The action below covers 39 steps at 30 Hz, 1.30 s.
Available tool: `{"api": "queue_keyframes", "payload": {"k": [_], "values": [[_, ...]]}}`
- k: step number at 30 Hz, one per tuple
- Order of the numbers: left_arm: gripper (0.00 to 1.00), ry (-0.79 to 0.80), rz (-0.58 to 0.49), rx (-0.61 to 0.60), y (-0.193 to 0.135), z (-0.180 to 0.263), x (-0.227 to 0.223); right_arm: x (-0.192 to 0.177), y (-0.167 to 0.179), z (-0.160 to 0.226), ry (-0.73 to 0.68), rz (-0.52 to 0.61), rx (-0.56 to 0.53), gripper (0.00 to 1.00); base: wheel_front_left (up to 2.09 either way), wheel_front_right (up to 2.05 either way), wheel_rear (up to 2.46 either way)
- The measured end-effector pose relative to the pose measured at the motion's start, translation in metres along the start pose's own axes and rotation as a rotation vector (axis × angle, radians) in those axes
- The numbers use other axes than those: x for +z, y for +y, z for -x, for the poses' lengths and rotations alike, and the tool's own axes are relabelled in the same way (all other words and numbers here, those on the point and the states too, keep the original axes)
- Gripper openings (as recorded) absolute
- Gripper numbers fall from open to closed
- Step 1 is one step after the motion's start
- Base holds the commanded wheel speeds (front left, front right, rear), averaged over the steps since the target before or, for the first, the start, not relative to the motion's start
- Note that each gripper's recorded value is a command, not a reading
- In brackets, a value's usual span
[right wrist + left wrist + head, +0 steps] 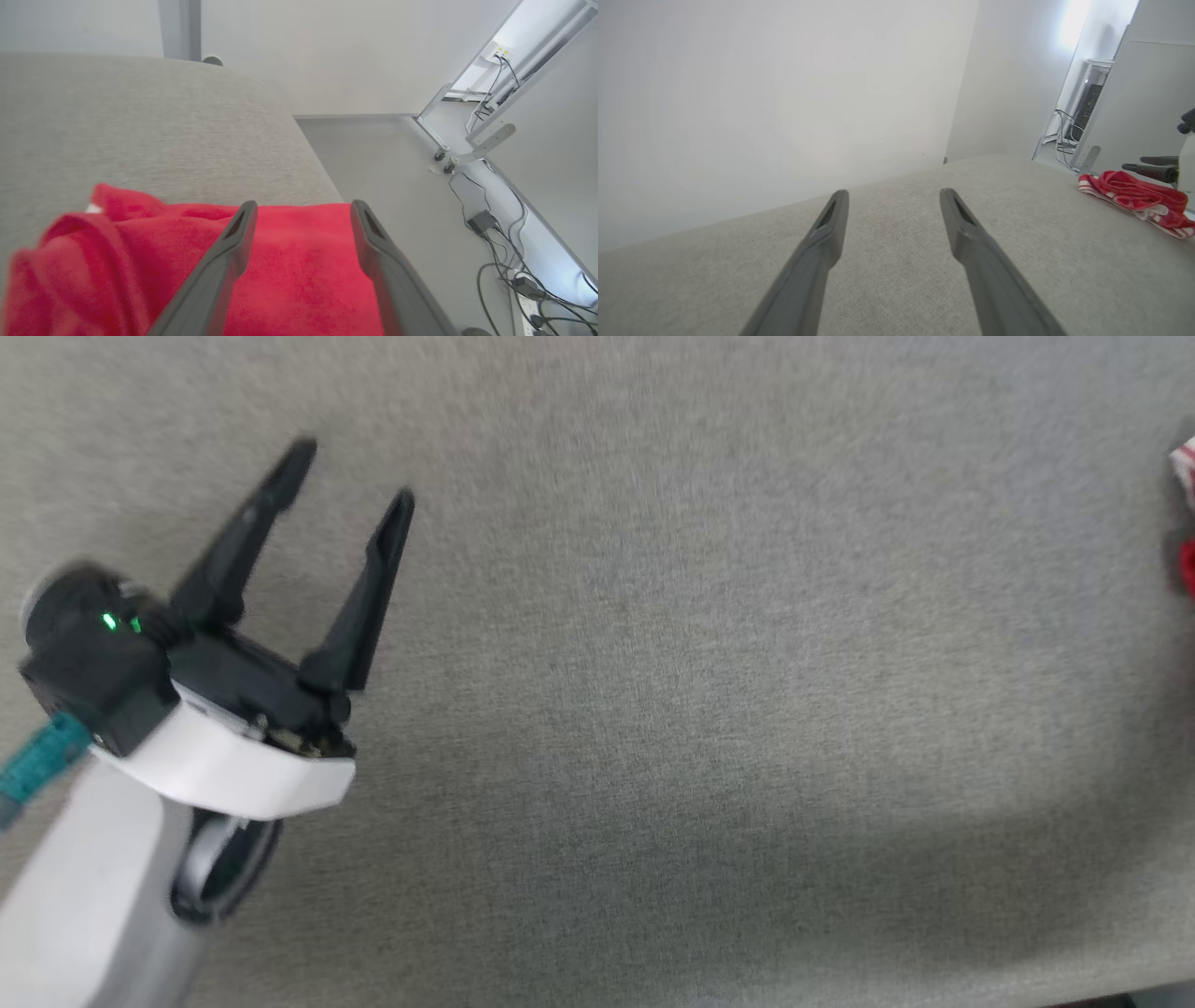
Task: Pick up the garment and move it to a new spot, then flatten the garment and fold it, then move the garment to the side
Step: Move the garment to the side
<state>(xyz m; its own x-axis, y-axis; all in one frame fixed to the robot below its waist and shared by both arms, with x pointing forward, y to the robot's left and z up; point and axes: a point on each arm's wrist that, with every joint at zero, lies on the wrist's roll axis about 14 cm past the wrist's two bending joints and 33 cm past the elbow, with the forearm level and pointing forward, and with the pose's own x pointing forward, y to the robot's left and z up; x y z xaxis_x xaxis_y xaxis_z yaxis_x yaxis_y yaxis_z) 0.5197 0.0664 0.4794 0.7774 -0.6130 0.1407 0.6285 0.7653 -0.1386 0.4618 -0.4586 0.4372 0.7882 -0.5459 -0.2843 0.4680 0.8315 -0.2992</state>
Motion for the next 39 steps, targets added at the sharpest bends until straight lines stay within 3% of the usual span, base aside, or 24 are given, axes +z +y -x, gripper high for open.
{"api": "queue_keyframes", "payload": {"k": [10, 18, 27, 39], "values": [[1.0, 0.048, 0.046, 0.158, -0.013, 0.062, 0.012, 0.02, 0.098, 0.058, -0.123, -0.075, 0.314, 1.0, 0.0, 0.0, 0.0], [1.0, 0.077, 0.05, 0.343, -0.008, 0.132, 0.02, 0.02, 0.151, 0.121, -0.195, -0.176, 0.5, 1.0, 0.0, 0.0, 0.0], [1.0, 0.051, 0.05, 0.503, -0.017, 0.204, 0.031, 0.044, 0.174, 0.183, -0.305, -0.281, 0.623, 1.0, 0.0, 0.0, 0.0], [1.0, -0.043, 0.023, 0.603, -0.021, 0.247, 0.058, 0.061, 0.164, 0.223, -0.412, -0.347, 0.65, 1.0, 0.0, 0.0, 0.0]]}}
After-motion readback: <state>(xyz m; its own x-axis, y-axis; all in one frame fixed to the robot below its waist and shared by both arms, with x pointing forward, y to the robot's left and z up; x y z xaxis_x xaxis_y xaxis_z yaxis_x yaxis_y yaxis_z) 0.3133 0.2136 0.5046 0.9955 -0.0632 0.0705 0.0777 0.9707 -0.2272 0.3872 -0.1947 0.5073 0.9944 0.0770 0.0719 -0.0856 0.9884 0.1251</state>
